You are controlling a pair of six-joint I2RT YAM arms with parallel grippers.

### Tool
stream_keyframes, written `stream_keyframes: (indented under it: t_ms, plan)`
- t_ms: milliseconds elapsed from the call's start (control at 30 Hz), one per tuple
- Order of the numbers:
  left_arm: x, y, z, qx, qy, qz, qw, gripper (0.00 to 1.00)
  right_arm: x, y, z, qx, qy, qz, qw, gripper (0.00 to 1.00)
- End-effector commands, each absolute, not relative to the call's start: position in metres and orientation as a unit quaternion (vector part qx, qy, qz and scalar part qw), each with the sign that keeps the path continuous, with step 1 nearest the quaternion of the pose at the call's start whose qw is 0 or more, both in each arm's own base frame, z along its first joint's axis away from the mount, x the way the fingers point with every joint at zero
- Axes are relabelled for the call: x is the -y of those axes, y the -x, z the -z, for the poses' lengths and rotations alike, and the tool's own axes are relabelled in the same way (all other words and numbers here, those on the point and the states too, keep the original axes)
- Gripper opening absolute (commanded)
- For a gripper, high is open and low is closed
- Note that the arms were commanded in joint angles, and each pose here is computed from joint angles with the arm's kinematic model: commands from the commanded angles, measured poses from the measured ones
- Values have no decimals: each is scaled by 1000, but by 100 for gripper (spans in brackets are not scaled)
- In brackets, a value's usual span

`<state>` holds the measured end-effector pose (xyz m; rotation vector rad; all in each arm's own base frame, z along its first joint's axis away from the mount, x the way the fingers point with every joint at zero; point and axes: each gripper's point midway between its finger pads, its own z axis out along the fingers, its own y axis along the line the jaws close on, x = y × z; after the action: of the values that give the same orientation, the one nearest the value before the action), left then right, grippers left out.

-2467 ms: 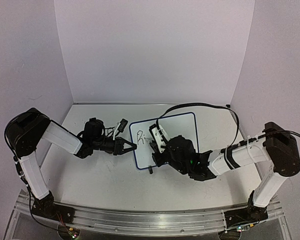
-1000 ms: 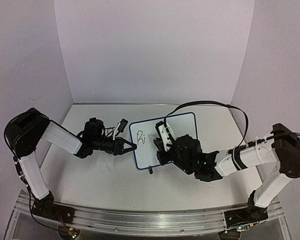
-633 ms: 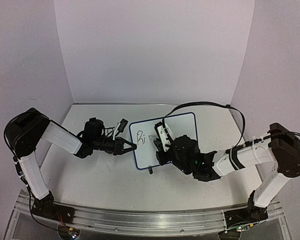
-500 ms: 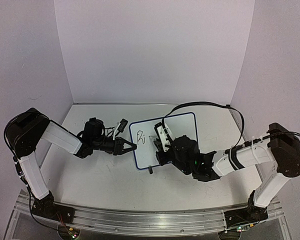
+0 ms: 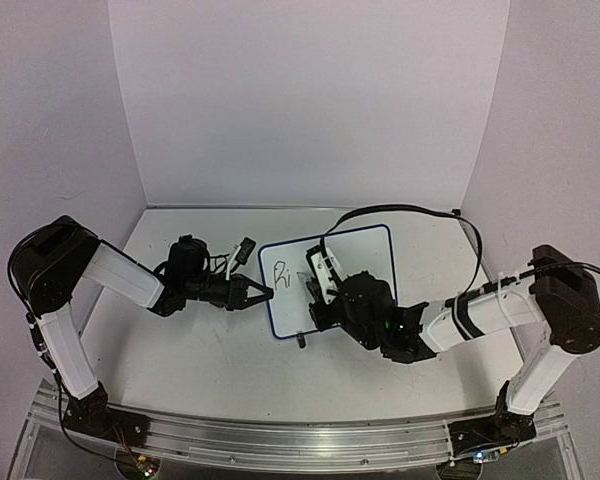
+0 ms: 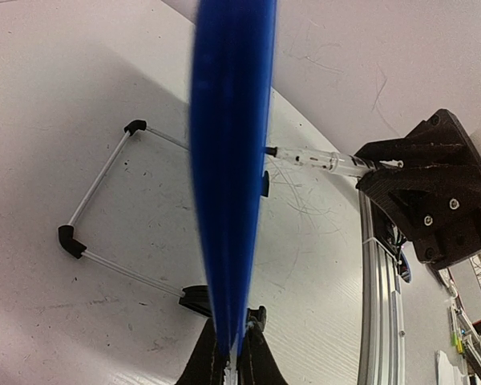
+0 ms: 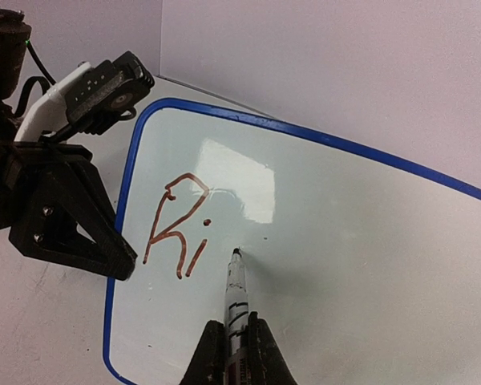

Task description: Write a sentence on the whiteboard

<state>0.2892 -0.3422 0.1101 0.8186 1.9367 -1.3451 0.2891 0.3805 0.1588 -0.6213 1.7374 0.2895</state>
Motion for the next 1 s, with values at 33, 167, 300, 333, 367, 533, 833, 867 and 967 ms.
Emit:
stream_keyframes:
  t_ms: [33,167,300,333,367,533,833,867,967]
  plan:
    - [336,-298,-100,-761,-297,482,316,0,-385,-299,-168,-746,248,-123,606,0]
    - [336,-298,-100,-761,-297,482,316,0,-388,-299,-167,-746,253,-126,604,0]
    - [336,-297,-100,-761,-298,482,316,0,-389,-298,-164,-747,257,-129,599,0]
    - [336,-297,-100,-761,-298,482,316,0,-389,-297,-164,-748,258,-130,598,0]
    - [336,-297,-100,-761,-298,482,316,0,-390,-297,-163,-748,260,-132,596,0]
    - [336,-297,-100,-761,-297,482,316,0,-390,-293,-158,-750,268,-134,589,0]
    - [336,-297,-101,-760,-298,482,318,0,-388,-291,-155,-757,263,-142,581,0]
    - [336,-297,-101,-760,-298,482,318,0,-388,-290,-154,-758,263,-142,580,0]
    - [336,-297,-101,-760,-298,482,318,0,-385,-291,-152,-761,260,-138,578,0]
